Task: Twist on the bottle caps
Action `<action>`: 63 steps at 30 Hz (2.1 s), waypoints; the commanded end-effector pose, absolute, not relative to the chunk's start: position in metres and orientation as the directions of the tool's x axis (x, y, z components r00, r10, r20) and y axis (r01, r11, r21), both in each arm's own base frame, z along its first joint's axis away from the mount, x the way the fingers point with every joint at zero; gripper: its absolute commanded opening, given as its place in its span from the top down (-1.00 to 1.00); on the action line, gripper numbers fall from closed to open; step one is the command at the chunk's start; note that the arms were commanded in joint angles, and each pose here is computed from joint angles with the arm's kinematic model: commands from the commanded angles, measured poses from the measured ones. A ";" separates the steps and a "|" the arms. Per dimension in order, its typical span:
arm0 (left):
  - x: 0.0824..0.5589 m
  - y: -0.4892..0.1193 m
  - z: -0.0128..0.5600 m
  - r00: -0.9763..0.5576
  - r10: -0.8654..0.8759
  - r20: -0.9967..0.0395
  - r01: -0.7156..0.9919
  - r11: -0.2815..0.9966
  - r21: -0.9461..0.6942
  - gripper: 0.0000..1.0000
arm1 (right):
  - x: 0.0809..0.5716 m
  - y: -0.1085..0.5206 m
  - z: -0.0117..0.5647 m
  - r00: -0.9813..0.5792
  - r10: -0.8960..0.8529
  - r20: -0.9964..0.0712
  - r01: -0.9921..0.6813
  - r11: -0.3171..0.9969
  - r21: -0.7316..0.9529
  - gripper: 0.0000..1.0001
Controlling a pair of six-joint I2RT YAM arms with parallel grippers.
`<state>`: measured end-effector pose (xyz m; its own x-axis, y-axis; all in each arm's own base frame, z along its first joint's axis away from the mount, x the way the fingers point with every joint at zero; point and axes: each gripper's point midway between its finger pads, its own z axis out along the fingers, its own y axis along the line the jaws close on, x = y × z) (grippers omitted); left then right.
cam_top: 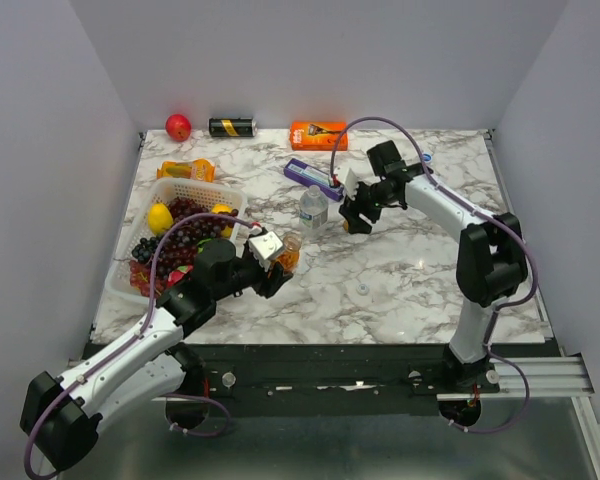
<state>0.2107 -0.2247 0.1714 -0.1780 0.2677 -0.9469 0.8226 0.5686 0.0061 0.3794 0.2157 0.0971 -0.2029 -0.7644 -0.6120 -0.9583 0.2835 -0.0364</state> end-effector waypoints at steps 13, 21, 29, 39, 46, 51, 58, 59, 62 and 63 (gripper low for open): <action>0.229 -0.211 0.188 -0.195 0.267 -0.944 0.777 0.630 0.018 1.00 | 0.435 0.213 0.055 -0.299 -0.759 -0.579 -0.910 0.409 -0.066 -0.47; 0.237 -0.204 0.185 -0.226 0.257 -0.940 0.755 0.656 -0.003 1.00 | 0.444 0.212 0.038 -0.317 -0.770 -0.554 -0.906 0.418 -0.062 -0.44; 0.238 -0.204 0.184 -0.230 0.259 -0.938 0.753 0.658 -0.003 1.00 | 0.436 0.209 0.029 -0.326 -0.778 -0.536 -0.909 0.413 -0.047 -0.39; 0.239 -0.204 0.180 -0.238 0.242 -0.941 0.749 0.662 -0.019 1.00 | 0.432 0.210 0.029 -0.326 -0.776 -0.540 -0.911 0.410 -0.038 -0.39; 0.238 -0.205 0.175 -0.249 0.241 -0.938 0.750 0.661 -0.030 1.00 | 0.428 0.212 0.031 -0.318 -0.773 -0.548 -0.918 0.396 -0.026 -0.41; 0.238 -0.205 0.174 -0.252 0.238 -0.938 0.749 0.662 -0.033 1.00 | 0.430 0.207 0.027 -0.319 -0.786 -0.529 -0.913 0.405 -0.051 -0.39; 0.239 -0.205 0.173 -0.260 0.234 -0.937 0.747 0.664 -0.041 1.00 | 0.436 0.204 0.026 -0.321 -0.787 -0.527 -0.902 0.424 -0.083 -0.24; 0.239 -0.205 0.174 -0.260 0.232 -0.937 0.748 0.662 -0.043 1.00 | 0.437 0.205 0.027 -0.321 -0.785 -0.529 -0.901 0.425 -0.084 -0.24; 0.239 -0.207 0.173 -0.265 0.227 -0.937 0.749 0.660 -0.052 1.00 | 0.440 0.206 0.029 -0.322 -0.780 -0.536 -0.897 0.432 -0.091 -0.28; 0.240 -0.207 0.173 -0.264 0.226 -0.938 0.748 0.661 -0.052 1.00 | 0.440 0.206 0.029 -0.322 -0.781 -0.536 -0.897 0.433 -0.092 -0.29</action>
